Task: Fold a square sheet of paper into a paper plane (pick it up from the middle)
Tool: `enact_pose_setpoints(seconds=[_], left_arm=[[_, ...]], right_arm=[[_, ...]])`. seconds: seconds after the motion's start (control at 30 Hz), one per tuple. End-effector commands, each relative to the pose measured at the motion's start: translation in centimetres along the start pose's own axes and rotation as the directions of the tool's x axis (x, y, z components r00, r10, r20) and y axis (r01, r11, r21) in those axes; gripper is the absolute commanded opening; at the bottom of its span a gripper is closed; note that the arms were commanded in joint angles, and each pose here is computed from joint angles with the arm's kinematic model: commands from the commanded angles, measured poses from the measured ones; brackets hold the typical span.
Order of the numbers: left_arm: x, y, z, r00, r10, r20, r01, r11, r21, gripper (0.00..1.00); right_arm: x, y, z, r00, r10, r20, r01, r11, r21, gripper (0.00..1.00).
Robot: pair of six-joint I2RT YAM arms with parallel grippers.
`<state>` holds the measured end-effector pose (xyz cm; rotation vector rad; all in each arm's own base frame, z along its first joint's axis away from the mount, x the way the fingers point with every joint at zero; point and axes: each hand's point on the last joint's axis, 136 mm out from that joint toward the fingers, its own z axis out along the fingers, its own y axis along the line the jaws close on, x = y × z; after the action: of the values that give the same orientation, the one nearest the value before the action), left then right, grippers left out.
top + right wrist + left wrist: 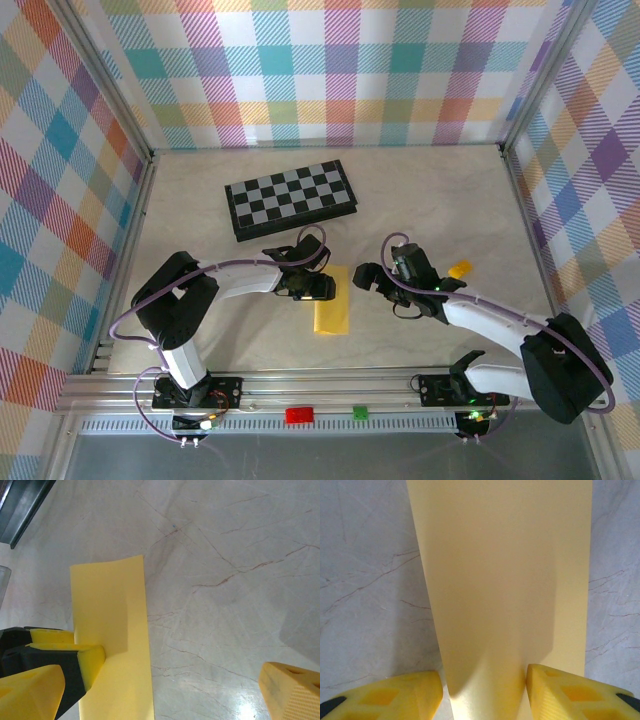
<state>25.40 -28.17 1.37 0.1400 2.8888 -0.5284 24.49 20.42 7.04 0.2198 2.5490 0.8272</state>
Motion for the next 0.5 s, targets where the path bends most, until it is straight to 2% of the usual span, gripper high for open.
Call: enact_pose_setpoints(seconds=[0.0, 0.47], left_arm=[[1.96, 3.93, 3.67, 0.999, -0.002, -0.048, -0.004, 0.991, -0.137, 0.53], [2.04, 3.85, 3.93, 0.999, 0.006, -0.053, -0.013, 0.991, -0.130, 0.53]], right_arm=[[-0.32, 0.67, 0.14, 1.000, -0.021, 0.003, 0.021, 0.999, -0.028, 0.99], [-0.13, 0.74, 0.44, 1.000, -0.020, -0.013, 0.020, 0.999, -0.030, 0.99]])
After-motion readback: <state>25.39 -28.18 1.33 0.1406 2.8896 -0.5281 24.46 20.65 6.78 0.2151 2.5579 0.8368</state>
